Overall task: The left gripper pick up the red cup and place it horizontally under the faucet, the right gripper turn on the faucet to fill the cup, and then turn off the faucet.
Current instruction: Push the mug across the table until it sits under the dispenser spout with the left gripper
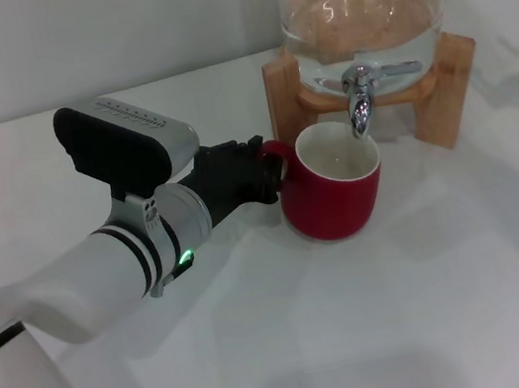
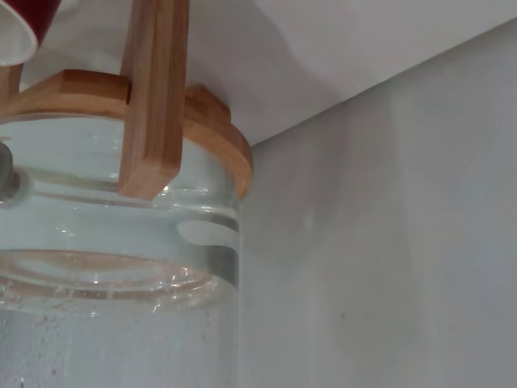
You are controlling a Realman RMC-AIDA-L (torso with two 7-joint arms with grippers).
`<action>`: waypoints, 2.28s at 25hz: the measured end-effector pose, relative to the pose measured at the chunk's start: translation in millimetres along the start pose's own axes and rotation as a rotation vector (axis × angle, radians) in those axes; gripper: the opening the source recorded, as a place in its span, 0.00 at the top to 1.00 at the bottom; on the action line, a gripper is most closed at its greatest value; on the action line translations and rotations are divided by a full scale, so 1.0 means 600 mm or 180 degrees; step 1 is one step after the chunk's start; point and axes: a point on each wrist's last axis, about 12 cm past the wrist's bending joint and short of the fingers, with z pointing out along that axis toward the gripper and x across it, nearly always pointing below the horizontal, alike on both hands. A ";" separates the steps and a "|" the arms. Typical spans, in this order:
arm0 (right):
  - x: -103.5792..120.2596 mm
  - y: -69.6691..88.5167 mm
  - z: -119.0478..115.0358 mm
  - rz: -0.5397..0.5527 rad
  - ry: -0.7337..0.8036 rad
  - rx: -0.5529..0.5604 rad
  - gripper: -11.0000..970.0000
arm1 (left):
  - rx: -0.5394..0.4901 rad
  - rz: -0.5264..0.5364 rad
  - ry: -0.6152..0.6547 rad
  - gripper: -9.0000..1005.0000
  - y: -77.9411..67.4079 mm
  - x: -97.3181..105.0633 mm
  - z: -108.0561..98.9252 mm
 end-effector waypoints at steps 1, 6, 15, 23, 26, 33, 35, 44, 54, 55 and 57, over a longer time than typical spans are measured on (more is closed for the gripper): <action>0.000 0.000 0.000 0.0000 0.0002 0.0001 0.36 | 0.0003 -0.0029 0.0002 0.78 0.000 0.000 0.000; 0.001 0.000 -0.002 0.0005 0.0002 -0.0002 0.36 | 0.0014 -0.0124 0.0011 0.78 -0.002 0.001 0.000; -0.001 0.000 -0.002 0.0002 -0.0015 -0.0012 0.36 | 0.0025 -0.0155 0.0083 0.78 -0.006 0.004 0.002; -0.001 0.001 -0.002 -0.0005 -0.0020 -0.0031 0.36 | 0.0036 -0.0101 0.0180 0.78 -0.012 -0.002 0.010; -0.001 0.001 -0.001 -0.0004 -0.0024 -0.0036 0.36 | 0.0026 -0.0087 0.0203 0.78 -0.012 -0.002 0.011; -0.001 0.001 -0.002 -0.0002 -0.0019 -0.0027 0.36 | -0.0031 -0.0176 0.0247 0.78 -0.007 -0.002 0.011; -0.001 0.001 -0.002 -0.0002 -0.0017 -0.0024 0.36 | -0.0049 -0.0170 0.0265 0.78 -0.006 -0.002 0.012; 0.000 0.002 0.001 -0.0001 -0.0007 -0.0026 0.36 | -0.0037 -0.0142 0.0289 0.78 -0.010 -0.001 0.012; 0.000 0.004 0.002 0.0002 -0.0003 -0.0031 0.36 | -0.0023 -0.0147 0.0307 0.78 -0.013 0.003 0.011; 0.000 0.004 0.002 0.0002 -0.0003 -0.0032 0.36 | -0.0022 -0.0147 0.0308 0.78 -0.013 0.003 0.011; 0.000 0.004 0.002 0.0002 -0.0002 -0.0034 0.36 | -0.0022 -0.0146 0.0308 0.78 -0.013 0.003 0.011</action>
